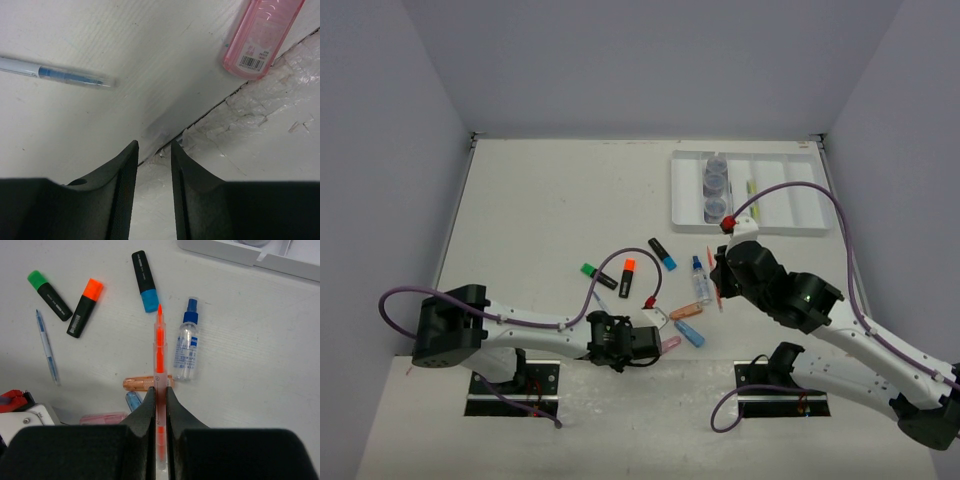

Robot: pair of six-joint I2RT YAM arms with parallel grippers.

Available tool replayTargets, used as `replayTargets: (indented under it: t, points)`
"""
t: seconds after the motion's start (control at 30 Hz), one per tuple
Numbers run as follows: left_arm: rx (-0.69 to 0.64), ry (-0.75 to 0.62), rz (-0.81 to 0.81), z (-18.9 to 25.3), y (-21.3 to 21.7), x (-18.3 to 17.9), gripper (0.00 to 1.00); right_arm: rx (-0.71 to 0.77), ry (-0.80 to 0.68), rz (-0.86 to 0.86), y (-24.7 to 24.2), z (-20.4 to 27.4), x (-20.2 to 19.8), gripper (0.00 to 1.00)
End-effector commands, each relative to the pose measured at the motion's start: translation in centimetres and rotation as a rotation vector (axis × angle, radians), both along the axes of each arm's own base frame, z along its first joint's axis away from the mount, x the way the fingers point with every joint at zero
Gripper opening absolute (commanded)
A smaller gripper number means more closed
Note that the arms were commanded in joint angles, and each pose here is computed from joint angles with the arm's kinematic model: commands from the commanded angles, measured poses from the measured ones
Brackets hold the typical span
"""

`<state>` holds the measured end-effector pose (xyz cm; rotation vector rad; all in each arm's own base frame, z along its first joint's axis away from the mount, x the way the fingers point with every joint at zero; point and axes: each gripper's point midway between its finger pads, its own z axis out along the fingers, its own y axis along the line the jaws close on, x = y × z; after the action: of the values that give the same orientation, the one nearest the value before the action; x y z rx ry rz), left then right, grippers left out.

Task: Sort the stationery into containers
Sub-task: Close the pen cap on the pen.

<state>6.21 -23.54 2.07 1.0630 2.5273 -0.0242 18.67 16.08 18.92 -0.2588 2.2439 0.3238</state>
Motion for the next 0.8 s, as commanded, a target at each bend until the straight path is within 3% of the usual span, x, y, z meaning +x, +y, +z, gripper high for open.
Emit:
replayTargets:
  t: [0.0,0.4,0.67,0.77]
  points:
    - [0.010,0.023,-0.017,-0.8,-0.2,-0.2,0.34,0.012,-0.002,0.009,0.0,0.1,-0.1,0.00]
    - [0.039,0.034,0.020,-2.4,0.9,-0.1,0.29,0.015,0.002,0.017,0.3,0.0,-0.1,0.00]
    - [0.038,0.056,0.036,-3.1,1.2,0.0,0.15,0.016,0.003,0.015,0.2,-0.1,-0.2,0.00]
    - [0.035,0.062,0.040,-3.2,1.2,-0.1,0.04,0.020,0.003,0.016,0.2,-0.1,-0.3,0.00]
